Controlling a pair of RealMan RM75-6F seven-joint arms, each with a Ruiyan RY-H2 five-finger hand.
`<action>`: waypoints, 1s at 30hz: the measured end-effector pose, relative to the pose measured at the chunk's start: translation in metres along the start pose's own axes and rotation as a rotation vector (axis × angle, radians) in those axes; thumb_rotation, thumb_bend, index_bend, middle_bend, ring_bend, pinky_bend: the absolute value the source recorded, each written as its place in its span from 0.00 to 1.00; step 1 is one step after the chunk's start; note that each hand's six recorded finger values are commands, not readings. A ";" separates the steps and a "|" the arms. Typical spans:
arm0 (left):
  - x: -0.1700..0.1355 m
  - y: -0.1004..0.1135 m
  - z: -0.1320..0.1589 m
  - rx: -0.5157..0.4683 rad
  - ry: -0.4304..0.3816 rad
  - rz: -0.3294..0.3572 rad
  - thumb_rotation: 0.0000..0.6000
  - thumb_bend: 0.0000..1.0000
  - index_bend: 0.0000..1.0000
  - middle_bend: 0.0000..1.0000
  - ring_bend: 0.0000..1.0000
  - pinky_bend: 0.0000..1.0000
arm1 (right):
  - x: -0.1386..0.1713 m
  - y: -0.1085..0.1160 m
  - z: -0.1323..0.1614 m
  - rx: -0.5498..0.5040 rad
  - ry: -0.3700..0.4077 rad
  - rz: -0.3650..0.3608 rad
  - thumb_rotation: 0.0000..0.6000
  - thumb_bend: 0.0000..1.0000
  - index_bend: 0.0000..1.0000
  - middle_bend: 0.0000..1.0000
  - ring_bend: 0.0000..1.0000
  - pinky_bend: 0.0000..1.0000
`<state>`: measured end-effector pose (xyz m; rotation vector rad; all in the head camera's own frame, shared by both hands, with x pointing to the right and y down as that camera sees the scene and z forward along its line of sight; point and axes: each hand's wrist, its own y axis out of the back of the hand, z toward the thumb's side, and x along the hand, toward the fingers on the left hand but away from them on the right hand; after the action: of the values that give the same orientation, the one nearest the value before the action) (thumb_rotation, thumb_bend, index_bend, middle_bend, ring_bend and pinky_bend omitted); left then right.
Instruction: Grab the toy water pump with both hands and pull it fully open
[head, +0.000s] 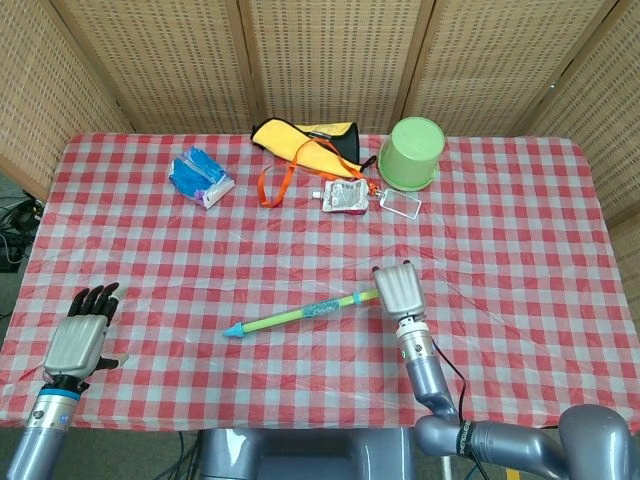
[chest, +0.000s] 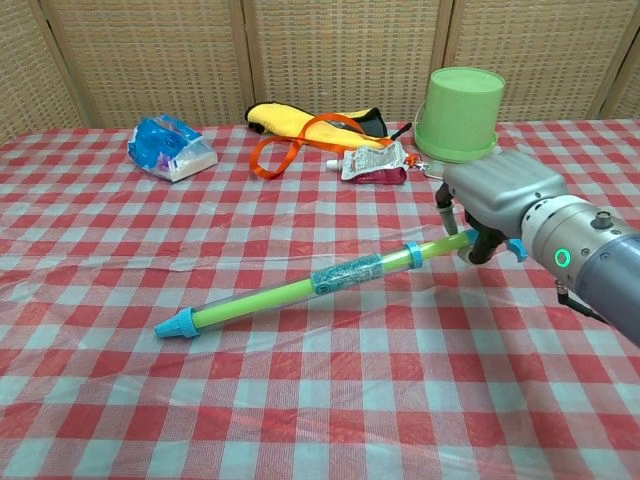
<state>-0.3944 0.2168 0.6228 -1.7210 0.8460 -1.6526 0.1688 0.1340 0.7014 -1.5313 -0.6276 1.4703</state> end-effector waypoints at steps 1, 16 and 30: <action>0.003 -0.001 0.004 -0.002 -0.002 -0.003 1.00 0.20 0.12 0.00 0.00 0.00 | 0.000 0.000 0.001 0.001 -0.001 0.001 1.00 0.59 0.68 1.00 0.90 0.58; 0.039 -0.011 0.084 -0.139 -0.048 -0.007 1.00 0.24 0.22 0.00 0.00 0.00 | -0.001 0.002 0.009 -0.013 -0.011 -0.011 1.00 0.59 0.68 1.00 0.90 0.59; 0.053 -0.033 0.146 -0.234 -0.069 -0.038 1.00 0.24 0.34 0.00 0.00 0.00 | 0.001 0.004 0.011 -0.002 -0.011 -0.015 1.00 0.59 0.68 1.00 0.90 0.59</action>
<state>-0.2465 0.1941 0.6751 -1.9511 1.0127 -1.5588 0.1575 0.1356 0.6989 -1.5177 -0.6462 1.4686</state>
